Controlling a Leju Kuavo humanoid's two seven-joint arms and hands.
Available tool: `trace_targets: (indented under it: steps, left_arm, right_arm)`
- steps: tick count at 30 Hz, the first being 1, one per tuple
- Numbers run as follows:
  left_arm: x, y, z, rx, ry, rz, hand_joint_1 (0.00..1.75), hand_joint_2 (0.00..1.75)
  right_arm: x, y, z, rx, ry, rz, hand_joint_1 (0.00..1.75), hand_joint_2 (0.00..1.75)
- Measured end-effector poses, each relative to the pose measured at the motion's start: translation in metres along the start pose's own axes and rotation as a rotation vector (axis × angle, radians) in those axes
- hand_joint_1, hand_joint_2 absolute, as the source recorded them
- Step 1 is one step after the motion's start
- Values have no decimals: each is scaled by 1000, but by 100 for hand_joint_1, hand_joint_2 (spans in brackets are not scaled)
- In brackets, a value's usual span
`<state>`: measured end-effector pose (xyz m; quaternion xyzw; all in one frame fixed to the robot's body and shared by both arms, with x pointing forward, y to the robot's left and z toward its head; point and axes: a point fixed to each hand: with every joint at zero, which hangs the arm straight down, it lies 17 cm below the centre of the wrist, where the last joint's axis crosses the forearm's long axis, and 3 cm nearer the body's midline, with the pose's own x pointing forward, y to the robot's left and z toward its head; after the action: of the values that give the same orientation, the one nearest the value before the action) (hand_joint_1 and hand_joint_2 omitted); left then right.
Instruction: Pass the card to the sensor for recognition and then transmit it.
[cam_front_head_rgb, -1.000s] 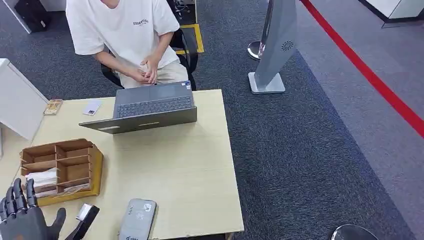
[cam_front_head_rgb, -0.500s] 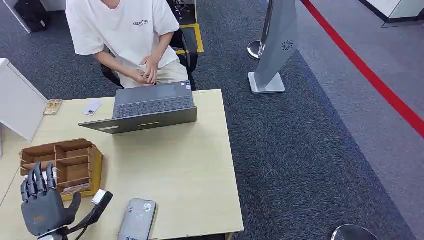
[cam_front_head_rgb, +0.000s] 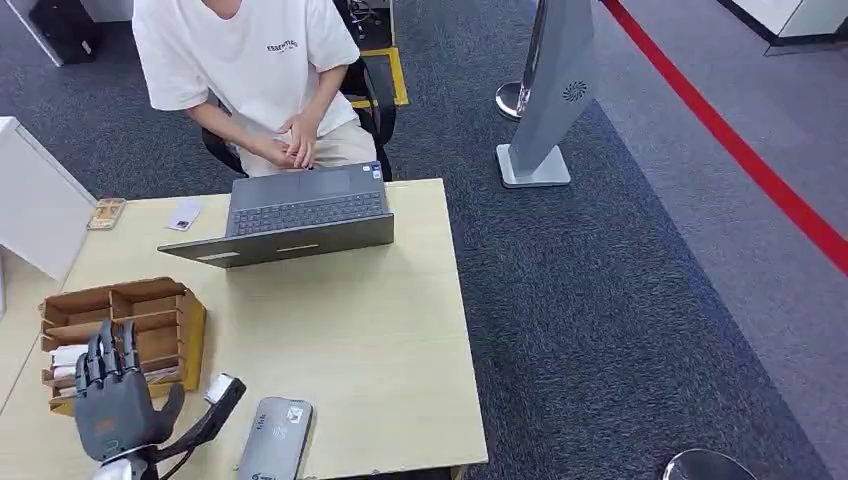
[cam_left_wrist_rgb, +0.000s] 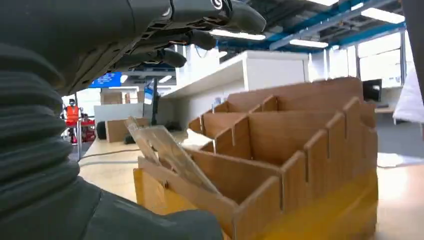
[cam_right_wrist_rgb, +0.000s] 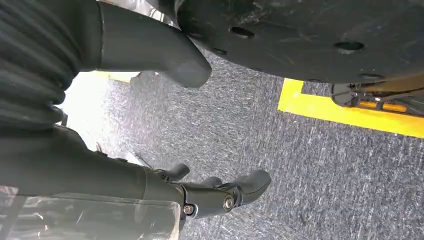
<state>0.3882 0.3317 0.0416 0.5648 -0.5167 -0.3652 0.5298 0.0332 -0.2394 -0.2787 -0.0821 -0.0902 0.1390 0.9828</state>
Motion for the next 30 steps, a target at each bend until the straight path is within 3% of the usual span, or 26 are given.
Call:
trace_targets:
  steps: [7, 30]
  left_arm:
    - [0, -17, 6, -89, 24, -12, 0, 175]
    - [-12, 27, -9, 17, 64, -26, 0, 175]
  right_arm:
    - [-1, 0, 0, 6, 3, -2, 0, 175]
    - [-3, -7, 0, 2, 10, -25, 0, 175]
